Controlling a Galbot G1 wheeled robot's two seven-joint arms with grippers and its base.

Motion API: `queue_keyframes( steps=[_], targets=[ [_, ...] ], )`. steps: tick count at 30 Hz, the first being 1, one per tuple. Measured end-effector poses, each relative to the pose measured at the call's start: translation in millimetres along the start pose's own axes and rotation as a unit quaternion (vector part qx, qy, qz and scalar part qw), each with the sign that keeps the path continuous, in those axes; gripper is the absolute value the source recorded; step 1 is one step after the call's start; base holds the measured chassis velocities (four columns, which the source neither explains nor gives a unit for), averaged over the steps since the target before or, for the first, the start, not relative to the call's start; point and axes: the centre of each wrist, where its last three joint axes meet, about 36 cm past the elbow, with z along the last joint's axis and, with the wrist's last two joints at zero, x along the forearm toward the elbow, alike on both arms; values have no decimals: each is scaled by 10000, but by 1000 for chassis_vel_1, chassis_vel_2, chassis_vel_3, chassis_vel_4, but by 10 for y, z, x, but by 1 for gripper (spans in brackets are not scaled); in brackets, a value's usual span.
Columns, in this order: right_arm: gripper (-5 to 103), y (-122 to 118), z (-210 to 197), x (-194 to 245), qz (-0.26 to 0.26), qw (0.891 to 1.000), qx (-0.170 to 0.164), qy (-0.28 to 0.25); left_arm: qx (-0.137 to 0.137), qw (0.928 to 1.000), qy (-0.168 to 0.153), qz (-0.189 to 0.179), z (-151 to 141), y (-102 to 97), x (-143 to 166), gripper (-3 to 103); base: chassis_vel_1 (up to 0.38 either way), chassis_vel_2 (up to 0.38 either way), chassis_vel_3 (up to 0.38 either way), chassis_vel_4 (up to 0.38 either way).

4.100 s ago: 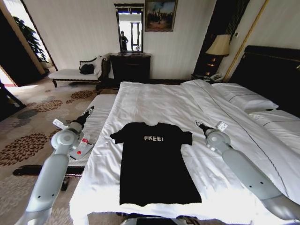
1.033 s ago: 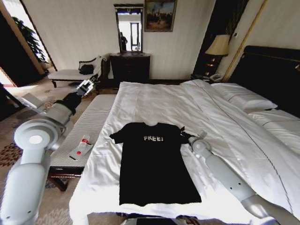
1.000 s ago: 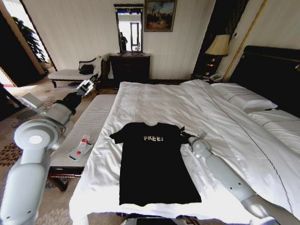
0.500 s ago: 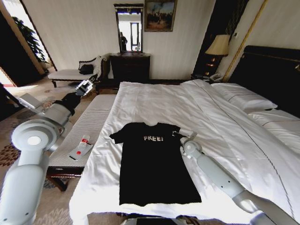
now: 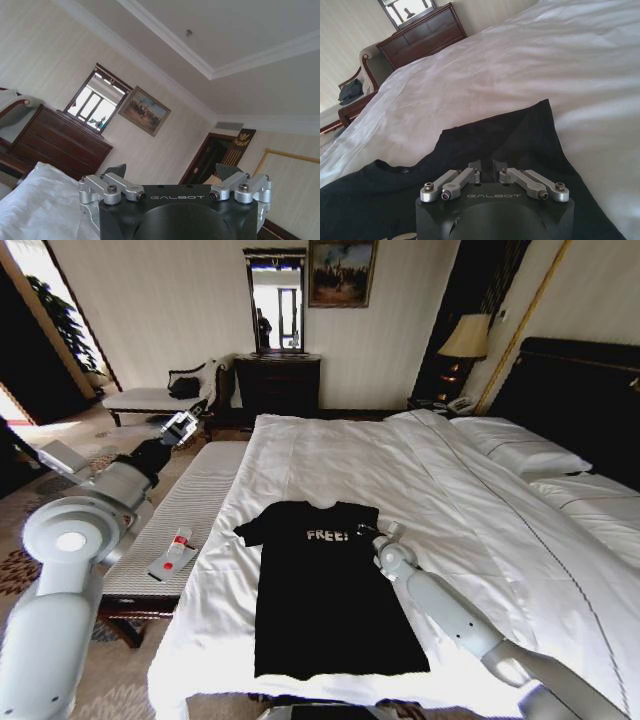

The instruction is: Fold the clothes on the bed.

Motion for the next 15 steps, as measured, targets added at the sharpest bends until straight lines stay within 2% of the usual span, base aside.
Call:
queue_keyframes(
  steps=[1, 3, 4, 6, 7, 8, 9, 10, 11, 12, 13, 15],
  targets=[
    [16, -23, -43, 4, 16, 10000, -18, -55, 6, 10000, 26, -29, 22, 15, -7, 100, 0, 0, 0, 0],
    [16, -46, -87, 16, 25, 9999, -35, -108, 8, 10000, 46, -59, 40, 30, -15, 100, 0, 0, 0, 0],
    [27, -63, -157, 51, 9, 9998, -65, -190, 10, 9999, 74, -99, 64, 52, -27, 100, 0, 0, 0, 0],
    [27, -57, -283, 140, -64, 9993, -127, -349, 27, 9998, 119, -164, 101, 92, -56, 100, 0, 0, 0, 0],
    [37, -18, -397, 237, -156, 9984, -192, -504, 63, 9996, 164, -230, 134, 139, -87, 100, 0, 0, 0, 0],
    [37, -18, -397, 237, -156, 9984, -192, -504, 63, 9996, 164, -230, 134, 139, -87, 100, 0, 0, 0, 0],
    [37, 23, -497, 328, -234, 9974, -252, -634, 111, 9991, 234, -328, 180, 206, -129, 100, 0, 0, 0, 0],
    [49, 43, -585, 401, -264, 9964, -291, -748, 143, 9982, 343, -461, 234, 279, -176, 100, 0, 0, 0, 0],
    [49, 47, -668, 460, -269, 9953, -315, -872, 179, 9968, 494, -601, 308, 365, -229, 100, 0, 0, 0, 0],
    [60, 28, -765, 507, -231, 9939, -327, -1030, 251, 9945, 678, -760, 417, 474, -290, 100, 0, 0, 0, 0],
    [60, 28, -765, 507, -231, 9939, -327, -1030, 251, 9945, 678, -760, 417, 474, -290, 100, 0, 0, 0, 0],
    [60, -26, -915, 538, -118, 9911, -325, -1287, 425, 9887, 1002, -1034, 612, 675, -370, 100, 0, 0, 0, 0]
  ],
)
